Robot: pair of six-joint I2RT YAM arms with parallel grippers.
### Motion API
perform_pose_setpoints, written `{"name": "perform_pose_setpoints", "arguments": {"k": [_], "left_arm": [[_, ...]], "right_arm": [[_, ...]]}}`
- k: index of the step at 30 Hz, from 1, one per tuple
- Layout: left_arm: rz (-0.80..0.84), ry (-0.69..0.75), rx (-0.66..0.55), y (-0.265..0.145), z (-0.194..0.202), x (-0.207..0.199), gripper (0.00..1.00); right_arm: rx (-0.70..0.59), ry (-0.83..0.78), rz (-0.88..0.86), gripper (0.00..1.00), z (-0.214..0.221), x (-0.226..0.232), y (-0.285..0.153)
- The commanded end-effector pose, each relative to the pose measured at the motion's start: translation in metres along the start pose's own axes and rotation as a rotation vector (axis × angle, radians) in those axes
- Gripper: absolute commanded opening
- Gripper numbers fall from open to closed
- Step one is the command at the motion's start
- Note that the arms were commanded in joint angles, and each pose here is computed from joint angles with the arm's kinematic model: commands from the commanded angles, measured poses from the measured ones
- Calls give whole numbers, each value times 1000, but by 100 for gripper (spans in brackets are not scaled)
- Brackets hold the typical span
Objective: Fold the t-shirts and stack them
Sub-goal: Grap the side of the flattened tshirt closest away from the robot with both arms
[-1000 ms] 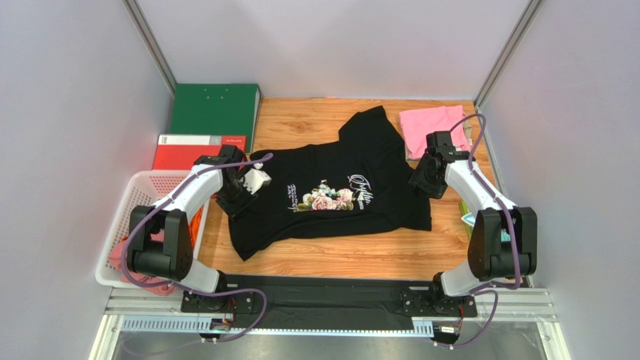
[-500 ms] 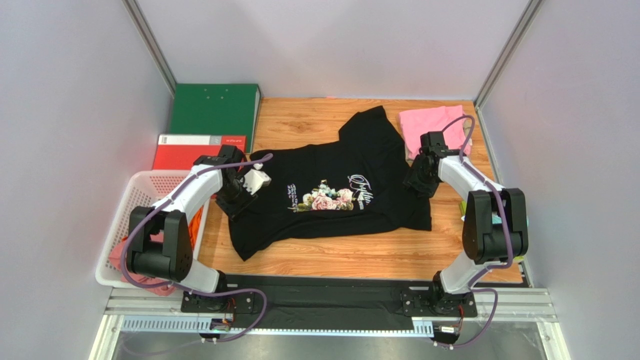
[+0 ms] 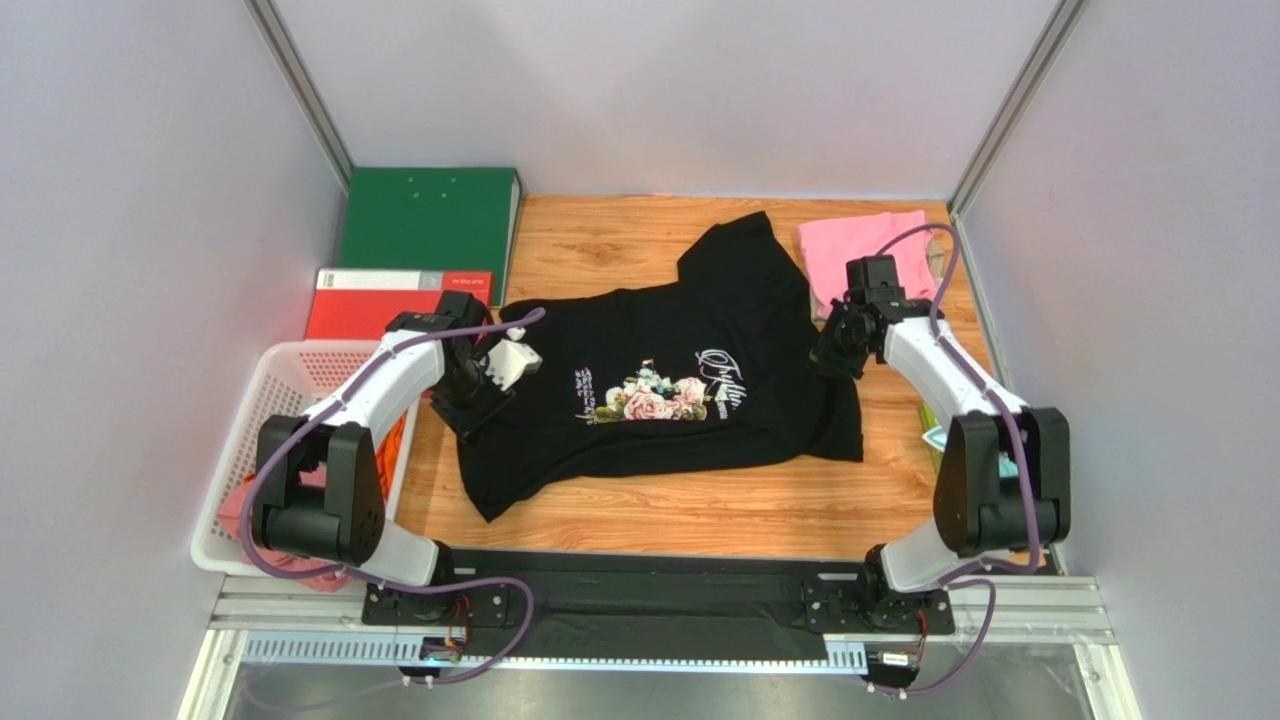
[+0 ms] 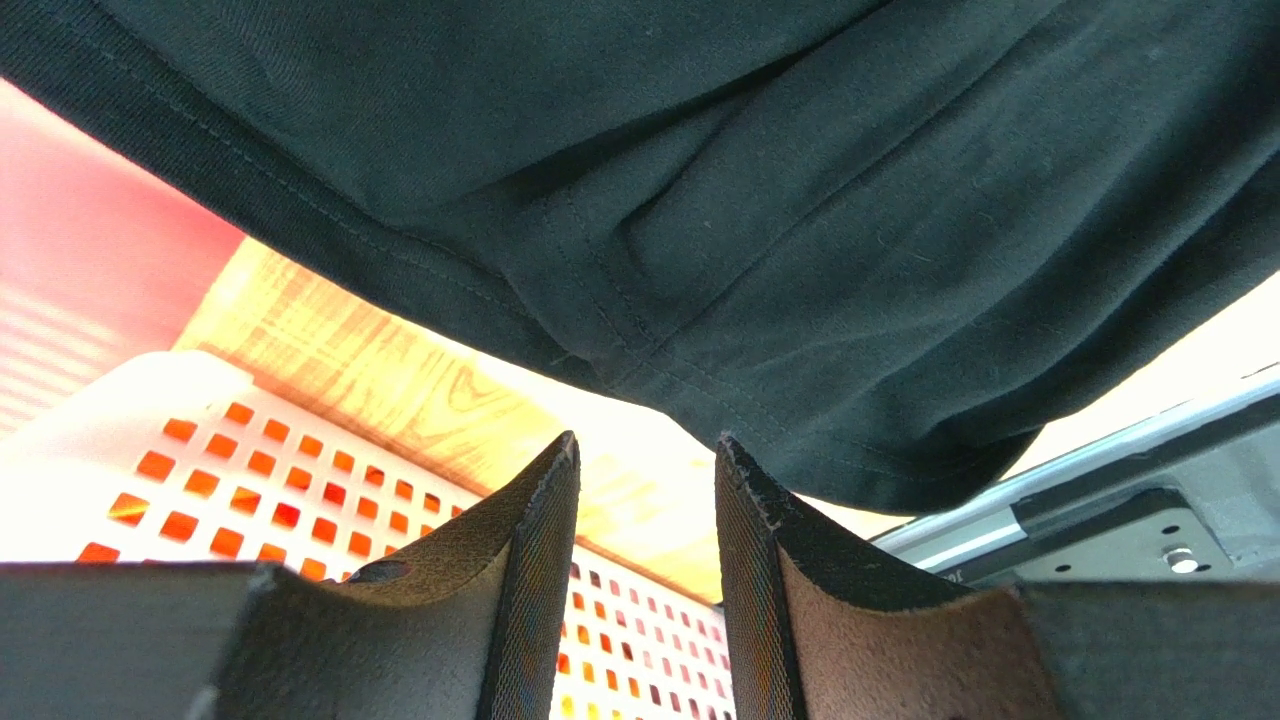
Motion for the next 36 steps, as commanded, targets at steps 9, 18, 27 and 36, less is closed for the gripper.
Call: {"name": "perform_pose_setpoints", "arguments": {"k": [9,18,27,36], "left_arm": [[34,-28,-128,-43,-12,-16,46],[58,-4,-196,-66,-24,-38,47],[61,320,-40,-53,-33,-101,47],[11,534,41,-22,-14,-129,47]], "right_arm": [[-592,-62,-347,0,-148,93,-204],[-686,-89,-452,0,-148,113,-266],[-611,-79,-424,0,-133,106,-228],[-581,-91,-383,0,-139,104,-206]]}}
Point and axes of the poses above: each gripper's point midway between its finger pads, its own y axis out along the fingers, its own x axis along the line the jaws close on, z = x × y, the point moved 2 cm from there along -y, back along the fingers, and after that the axes turned 13 degrees about -y, right-handed, at the moved point
